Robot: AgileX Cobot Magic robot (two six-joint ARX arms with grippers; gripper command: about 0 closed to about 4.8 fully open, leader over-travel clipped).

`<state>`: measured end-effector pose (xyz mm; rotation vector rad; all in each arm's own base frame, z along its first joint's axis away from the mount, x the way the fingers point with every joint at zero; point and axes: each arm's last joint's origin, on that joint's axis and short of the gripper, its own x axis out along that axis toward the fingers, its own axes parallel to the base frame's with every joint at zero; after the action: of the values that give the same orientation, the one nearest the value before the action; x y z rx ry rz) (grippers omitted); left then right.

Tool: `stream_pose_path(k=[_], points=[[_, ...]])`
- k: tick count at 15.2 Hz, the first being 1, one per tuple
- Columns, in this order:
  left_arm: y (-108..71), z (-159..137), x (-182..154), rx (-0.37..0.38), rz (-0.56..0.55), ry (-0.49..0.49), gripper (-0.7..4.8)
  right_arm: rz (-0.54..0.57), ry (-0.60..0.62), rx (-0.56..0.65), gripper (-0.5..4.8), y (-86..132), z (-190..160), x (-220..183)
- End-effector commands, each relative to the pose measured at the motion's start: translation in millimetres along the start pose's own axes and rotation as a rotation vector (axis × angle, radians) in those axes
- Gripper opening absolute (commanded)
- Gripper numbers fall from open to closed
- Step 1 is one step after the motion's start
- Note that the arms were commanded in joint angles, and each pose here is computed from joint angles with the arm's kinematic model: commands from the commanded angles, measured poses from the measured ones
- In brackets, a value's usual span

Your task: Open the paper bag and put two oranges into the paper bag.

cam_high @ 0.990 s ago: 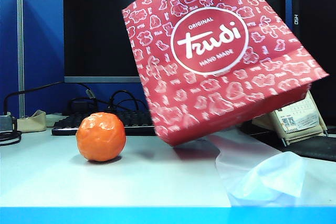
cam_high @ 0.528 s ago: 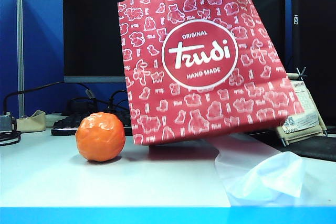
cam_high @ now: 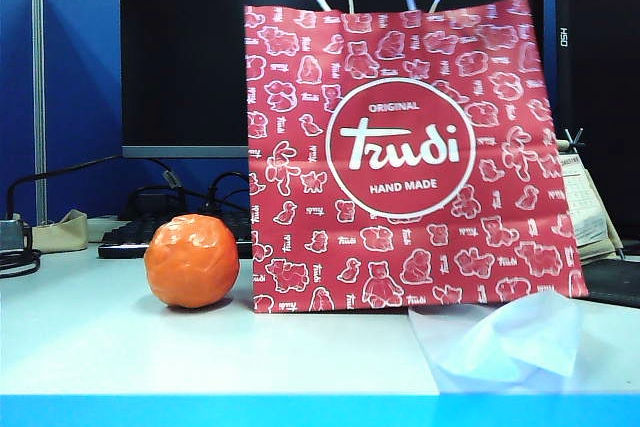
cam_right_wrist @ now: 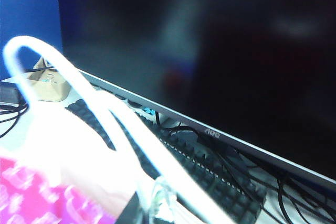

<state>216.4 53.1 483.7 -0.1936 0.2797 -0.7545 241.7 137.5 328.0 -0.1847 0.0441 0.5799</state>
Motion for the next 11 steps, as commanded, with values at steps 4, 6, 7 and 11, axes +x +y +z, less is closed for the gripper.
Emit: stream_pose_path(k=[4,6,7,11], points=[[13.2,-54.5,36.9,-0.238,-0.076,0.199,2.78,-0.037,0.006,0.011,-0.06,2.6,-12.5,-18.2],[5.3,-94.1,71.6,-0.270,-0.037,0.416,2.92,-0.039,-0.012,0.015,-0.06,2.3,-10.4,-19.1],[2.1,-105.6,81.7,-0.259,-0.001,0.485,2.99,-0.040,-0.016,0.015,-0.06,2.2,-9.7,-19.7],[-15.2,-164.7,125.4,-0.147,0.133,0.727,4.40,-0.040,-0.045,0.015,-0.06,1.7,-3.8,-26.0]])
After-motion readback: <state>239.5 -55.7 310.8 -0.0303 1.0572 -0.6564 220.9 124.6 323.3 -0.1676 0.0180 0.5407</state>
